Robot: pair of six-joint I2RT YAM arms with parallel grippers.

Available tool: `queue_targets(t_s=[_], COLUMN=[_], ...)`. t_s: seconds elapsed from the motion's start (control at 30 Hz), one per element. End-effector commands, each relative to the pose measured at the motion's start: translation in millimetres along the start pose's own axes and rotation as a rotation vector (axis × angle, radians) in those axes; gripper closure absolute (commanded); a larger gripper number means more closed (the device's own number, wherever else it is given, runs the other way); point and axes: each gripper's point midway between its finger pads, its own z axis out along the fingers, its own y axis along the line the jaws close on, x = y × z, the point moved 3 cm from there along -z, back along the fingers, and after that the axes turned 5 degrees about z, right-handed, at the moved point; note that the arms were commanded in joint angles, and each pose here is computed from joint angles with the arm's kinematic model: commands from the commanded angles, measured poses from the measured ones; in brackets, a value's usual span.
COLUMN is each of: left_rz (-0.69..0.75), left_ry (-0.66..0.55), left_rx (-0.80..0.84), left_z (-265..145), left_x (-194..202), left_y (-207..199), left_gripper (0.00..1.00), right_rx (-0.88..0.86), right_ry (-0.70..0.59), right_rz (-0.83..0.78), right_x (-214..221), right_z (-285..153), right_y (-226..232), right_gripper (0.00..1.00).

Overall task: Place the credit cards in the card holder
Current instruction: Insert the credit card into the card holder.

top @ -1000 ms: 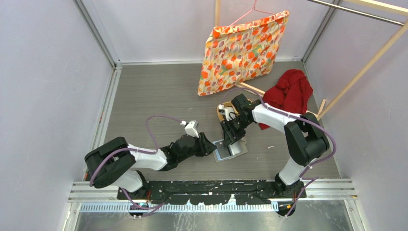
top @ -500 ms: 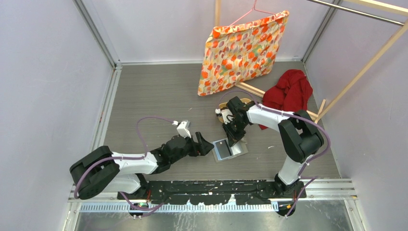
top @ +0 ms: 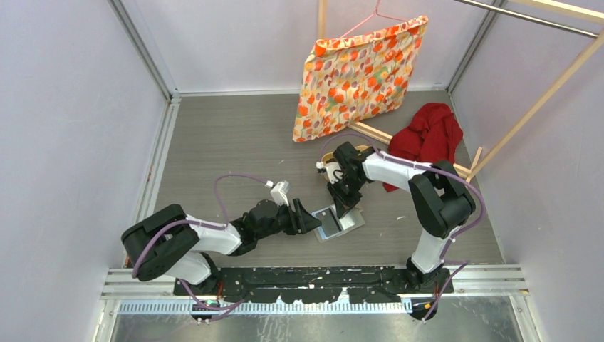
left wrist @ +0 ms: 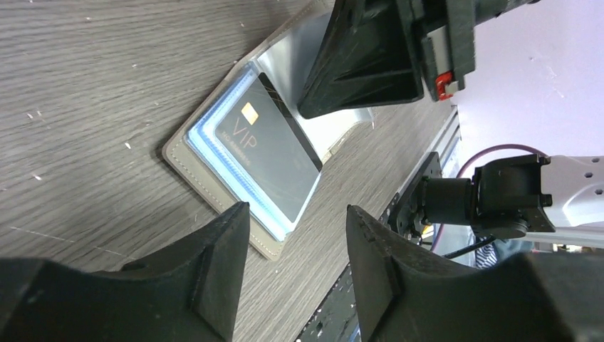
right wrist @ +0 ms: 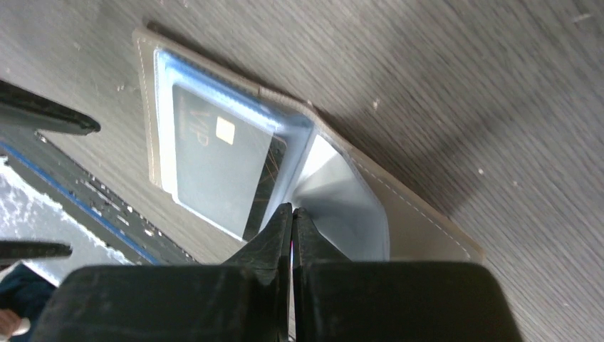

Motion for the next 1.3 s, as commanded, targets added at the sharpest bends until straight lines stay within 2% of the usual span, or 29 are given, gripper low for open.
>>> queue_targets(t_s=[0.0,0.2,0.37,0.63,1.27], left_rz=[-0.031,-0.074,-0.076,-0.068,-0.087], left_ry=[-0.022,0.018,0.021,0.027,-0.003], left_rx=[0.104,0.117,0.08,0.069,0.115], left_z=[4,10,13,17,21], left_x=[-8,-1,9,12,4], left_y=[-21,-27,-21,-18,-29], left_gripper=[0.48,0.61,0.62,0.6,0.58], right_rx=[-0.089,-0.193,-0.343,-0.215,-0.131], right_ry=[-0.031,-0.023,0.011,0.055,0.133], right_rz=[-0.112,-0.17,-0.071,0.005,0.058], right_x=[-9,-5,-7,-9,-3], right_z=[-31,-42,-33,-10,11], right_y=[12,27,44,20,1], right_gripper=[0.94,0.92,0.89,0.9,0.9])
